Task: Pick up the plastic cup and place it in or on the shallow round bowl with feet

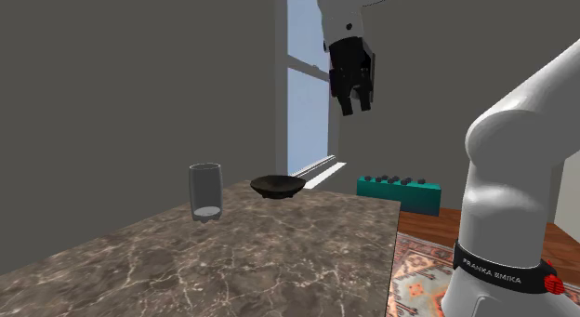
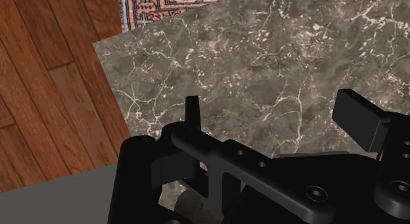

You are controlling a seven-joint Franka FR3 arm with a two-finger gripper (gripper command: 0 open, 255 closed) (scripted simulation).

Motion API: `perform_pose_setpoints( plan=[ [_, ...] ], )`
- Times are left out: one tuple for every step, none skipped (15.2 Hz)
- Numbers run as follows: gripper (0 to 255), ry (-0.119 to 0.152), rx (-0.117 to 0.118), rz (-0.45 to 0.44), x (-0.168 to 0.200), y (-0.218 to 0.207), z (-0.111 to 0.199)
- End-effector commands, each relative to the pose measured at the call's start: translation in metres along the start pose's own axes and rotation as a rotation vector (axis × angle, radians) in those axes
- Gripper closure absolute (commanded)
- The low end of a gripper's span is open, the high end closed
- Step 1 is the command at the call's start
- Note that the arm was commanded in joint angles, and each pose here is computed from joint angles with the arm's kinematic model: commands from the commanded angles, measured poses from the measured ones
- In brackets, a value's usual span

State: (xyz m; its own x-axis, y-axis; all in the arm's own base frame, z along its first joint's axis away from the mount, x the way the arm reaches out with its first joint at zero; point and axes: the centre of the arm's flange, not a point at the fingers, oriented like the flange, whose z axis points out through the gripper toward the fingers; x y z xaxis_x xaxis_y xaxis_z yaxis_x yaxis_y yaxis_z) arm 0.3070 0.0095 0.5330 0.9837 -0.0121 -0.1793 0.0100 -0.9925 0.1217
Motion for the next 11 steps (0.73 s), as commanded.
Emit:
perform_pose_setpoints(
  plan=[
    [0,0.0,0.0,0.0,0.0,0.0,0.0],
    [0,0.007,0.004,0.002,0.009,-0.007,0.003],
    [0,0.015,0.007,0.004,0.019,-0.013,0.006],
    [0,0.022,0.011,0.006,0.028,-0.02,0.009],
    [0,0.03,0.015,0.009,0.038,-0.027,0.012],
    [0,0.037,0.018,0.011,0.047,-0.033,0.015],
    [0,0.045,0.022,0.013,0.057,-0.04,0.018],
    [0,0.052,0.026,0.015,0.067,-0.047,0.02],
    [0,0.059,0.029,0.017,0.076,-0.053,0.023],
    [0,0.067,0.033,0.019,0.086,-0.06,0.025],
    [0,0.074,0.037,0.021,0.096,-0.067,0.028]
  ],
)
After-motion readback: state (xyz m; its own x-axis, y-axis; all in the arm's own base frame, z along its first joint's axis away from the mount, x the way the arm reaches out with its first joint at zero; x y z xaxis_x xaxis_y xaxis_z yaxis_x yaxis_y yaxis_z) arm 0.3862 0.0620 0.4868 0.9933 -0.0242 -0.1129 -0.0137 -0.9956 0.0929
